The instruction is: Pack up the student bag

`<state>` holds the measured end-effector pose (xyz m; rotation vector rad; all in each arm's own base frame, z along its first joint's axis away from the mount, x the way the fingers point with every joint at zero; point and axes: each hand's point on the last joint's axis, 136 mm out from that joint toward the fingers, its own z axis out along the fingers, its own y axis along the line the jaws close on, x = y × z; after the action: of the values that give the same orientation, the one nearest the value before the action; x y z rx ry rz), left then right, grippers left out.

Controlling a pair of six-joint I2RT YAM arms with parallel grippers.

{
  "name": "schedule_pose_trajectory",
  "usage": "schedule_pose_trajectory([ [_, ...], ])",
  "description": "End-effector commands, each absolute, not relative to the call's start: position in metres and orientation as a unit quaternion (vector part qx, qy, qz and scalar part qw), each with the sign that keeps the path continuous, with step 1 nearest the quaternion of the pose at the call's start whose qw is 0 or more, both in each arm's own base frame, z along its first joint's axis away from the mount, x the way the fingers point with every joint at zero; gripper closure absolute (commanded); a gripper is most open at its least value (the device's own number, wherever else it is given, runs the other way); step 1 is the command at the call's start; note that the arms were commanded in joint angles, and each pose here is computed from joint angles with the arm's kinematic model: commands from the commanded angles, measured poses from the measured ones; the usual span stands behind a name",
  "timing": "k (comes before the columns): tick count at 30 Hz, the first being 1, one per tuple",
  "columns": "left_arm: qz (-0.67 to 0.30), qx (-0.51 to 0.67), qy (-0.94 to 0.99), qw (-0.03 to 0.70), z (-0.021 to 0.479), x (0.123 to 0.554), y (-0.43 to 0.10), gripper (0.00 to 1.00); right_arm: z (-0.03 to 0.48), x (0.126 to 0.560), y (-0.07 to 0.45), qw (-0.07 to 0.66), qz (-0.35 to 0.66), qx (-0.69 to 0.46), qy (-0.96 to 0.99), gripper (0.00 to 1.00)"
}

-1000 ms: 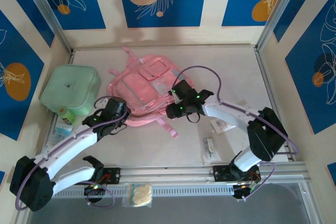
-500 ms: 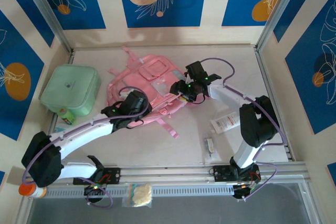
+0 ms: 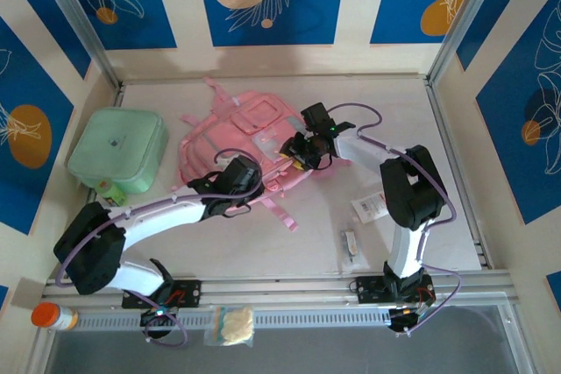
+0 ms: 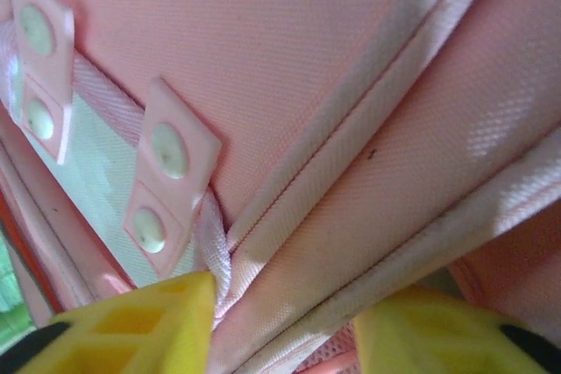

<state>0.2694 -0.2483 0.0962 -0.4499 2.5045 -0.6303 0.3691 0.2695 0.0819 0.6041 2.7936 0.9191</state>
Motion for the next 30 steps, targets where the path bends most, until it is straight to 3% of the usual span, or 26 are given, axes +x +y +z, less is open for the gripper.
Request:
schedule_pose_trajectory([
  [1, -0.200, -0.154, 0.939, 0.235, 0.069, 0.254, -0.239, 0.76, 0.088, 0.388, 0.276, 0.099, 0.323, 0.207, 0.918, 0.62],
  [3, -0.172, -0.156, 0.944, 0.233, 0.056, 0.250, -0.227, 0.77, 0.089, 0.391, 0.275, 0.110, 0.320, 0.202, 0.919, 0.71],
  [6, -0.146, -0.154, 0.949, 0.234, 0.046, 0.251, -0.217, 0.77, 0.091, 0.393, 0.274, 0.113, 0.343, 0.203, 0.910, 0.93],
  [9, -0.146, -0.154, 0.950, 0.230, 0.041, 0.256, -0.216, 0.78, 0.105, 0.395, 0.275, 0.124, 0.377, 0.196, 0.897, 1.00],
  [19, -0.140, -0.139, 0.948, 0.248, 0.048, 0.299, -0.205, 0.80, 0.160, 0.374, 0.265, 0.160, 0.445, 0.162, 0.866, 1.00],
  [25, -0.160, -0.095, 0.939, 0.288, 0.085, 0.349, -0.201, 0.79, 0.177, 0.361, 0.276, 0.156, 0.476, 0.165, 0.849, 1.00],
  [30, -0.176, -0.076, 0.936, 0.294, 0.120, 0.336, -0.205, 0.76, 0.193, 0.372, 0.282, 0.172, 0.506, 0.193, 0.823, 1.00],
])
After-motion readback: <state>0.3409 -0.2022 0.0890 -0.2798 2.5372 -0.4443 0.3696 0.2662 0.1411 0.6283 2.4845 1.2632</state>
